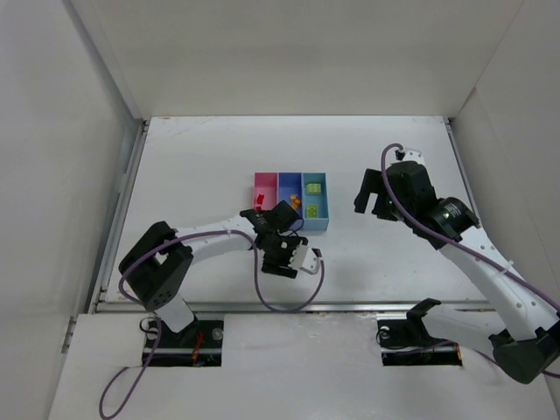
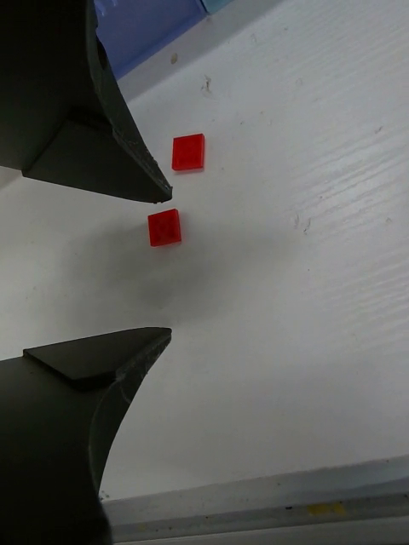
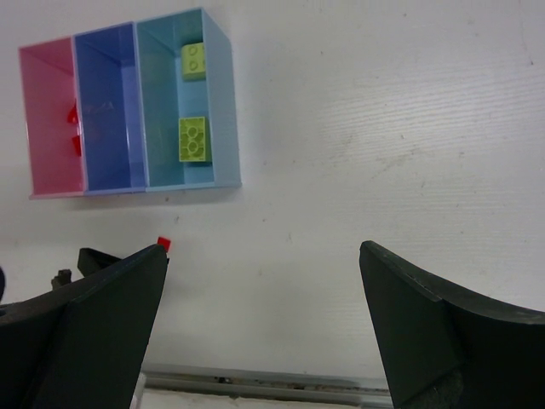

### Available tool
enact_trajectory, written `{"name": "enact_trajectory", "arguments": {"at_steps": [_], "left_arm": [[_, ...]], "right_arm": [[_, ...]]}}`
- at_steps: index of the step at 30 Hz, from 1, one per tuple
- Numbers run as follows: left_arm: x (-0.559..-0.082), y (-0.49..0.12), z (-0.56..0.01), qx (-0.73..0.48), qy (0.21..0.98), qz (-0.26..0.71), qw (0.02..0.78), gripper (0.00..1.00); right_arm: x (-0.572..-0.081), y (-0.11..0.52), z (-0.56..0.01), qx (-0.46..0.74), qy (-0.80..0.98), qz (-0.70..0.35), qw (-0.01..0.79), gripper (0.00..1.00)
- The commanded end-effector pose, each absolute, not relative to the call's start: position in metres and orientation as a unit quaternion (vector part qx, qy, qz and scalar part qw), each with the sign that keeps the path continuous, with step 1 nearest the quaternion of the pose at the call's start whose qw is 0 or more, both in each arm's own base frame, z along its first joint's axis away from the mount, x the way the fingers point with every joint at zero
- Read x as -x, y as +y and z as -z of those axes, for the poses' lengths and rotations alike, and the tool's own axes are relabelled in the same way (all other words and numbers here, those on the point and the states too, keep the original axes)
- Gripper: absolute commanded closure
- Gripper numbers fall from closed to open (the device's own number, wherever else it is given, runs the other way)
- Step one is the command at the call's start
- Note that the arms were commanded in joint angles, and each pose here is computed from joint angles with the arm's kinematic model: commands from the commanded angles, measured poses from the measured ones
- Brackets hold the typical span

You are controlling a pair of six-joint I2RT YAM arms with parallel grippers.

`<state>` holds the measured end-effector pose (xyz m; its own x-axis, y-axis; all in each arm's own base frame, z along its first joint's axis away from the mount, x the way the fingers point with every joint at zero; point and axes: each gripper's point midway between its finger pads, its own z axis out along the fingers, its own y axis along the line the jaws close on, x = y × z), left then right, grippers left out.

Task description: Sort the legos into containers by color

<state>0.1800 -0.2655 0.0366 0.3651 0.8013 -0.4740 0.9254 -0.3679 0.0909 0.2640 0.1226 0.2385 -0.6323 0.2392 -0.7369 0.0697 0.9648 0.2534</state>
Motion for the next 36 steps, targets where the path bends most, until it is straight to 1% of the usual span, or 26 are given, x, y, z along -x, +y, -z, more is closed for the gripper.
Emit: {"name": "enact_trajectory", "arguments": {"at_steps": [1, 4, 6, 8, 11, 14, 15, 17, 19, 23, 24, 25, 30, 36], "left_arm": [[-0.185, -0.265, -0.028, -0.797, 0.556, 0.169, 0.164, 0.42], [-0.193, -0.257, -0.014, -0.792, 0.573, 0.151, 0.145, 0.40], [-0.202, -0.262, -0.016, -0.785, 0.581, 0.150, 0.153, 0.40], [-0.201, -0.262, -0.015, -0.777, 0.589, 0.167, 0.148, 0.42], [-0.203, -0.260, -0.013, -0.777, 0.588, 0.166, 0.150, 0.42], [-0.202, -0.255, -0.010, -0.778, 0.589, 0.165, 0.145, 0.47], [-0.205, -0.253, -0.010, -0.778, 0.589, 0.163, 0.147, 0.47], [-0.199, -0.241, -0.006, -0.794, 0.572, 0.155, 0.135, 0.50], [-0.198, -0.237, -0.006, -0.798, 0.567, 0.148, 0.140, 0.50], [-0.192, -0.246, -0.013, -0.785, 0.580, 0.158, 0.147, 0.53], [-0.188, -0.247, -0.013, -0.775, 0.594, 0.162, 0.143, 0.53], [-0.185, -0.249, -0.013, -0.772, 0.598, 0.165, 0.140, 0.56], [-0.178, -0.247, -0.006, -0.756, 0.618, 0.174, 0.130, 0.57], [-0.185, -0.248, -0.003, -0.740, 0.639, 0.161, 0.138, 0.67]], "right_arm": [[-0.273, 0.126, -0.252, -0.082, 0.883, -0.112, 0.449, 0.00], [-0.274, 0.127, -0.249, -0.081, 0.885, -0.109, 0.445, 0.00], [-0.274, 0.126, -0.249, -0.077, 0.885, -0.107, 0.446, 0.00], [-0.274, 0.126, -0.249, -0.077, 0.885, -0.107, 0.446, 0.00], [-0.273, 0.124, -0.252, -0.080, 0.882, -0.107, 0.452, 0.00], [-0.272, 0.123, -0.255, -0.080, 0.880, -0.109, 0.455, 0.00], [-0.272, 0.123, -0.255, -0.080, 0.880, -0.109, 0.455, 0.00], [-0.272, 0.123, -0.255, -0.080, 0.880, -0.109, 0.455, 0.00], [-0.272, 0.123, -0.255, -0.080, 0.880, -0.109, 0.455, 0.00], [-0.272, 0.123, -0.255, -0.080, 0.880, -0.109, 0.455, 0.00], [-0.272, 0.123, -0.255, -0.080, 0.880, -0.109, 0.455, 0.00], [-0.272, 0.123, -0.255, -0.080, 0.880, -0.109, 0.455, 0.00], [-0.272, 0.119, -0.254, -0.084, 0.880, -0.099, 0.456, 0.00], [-0.272, 0.118, -0.254, -0.086, 0.880, -0.095, 0.458, 0.00]]}}
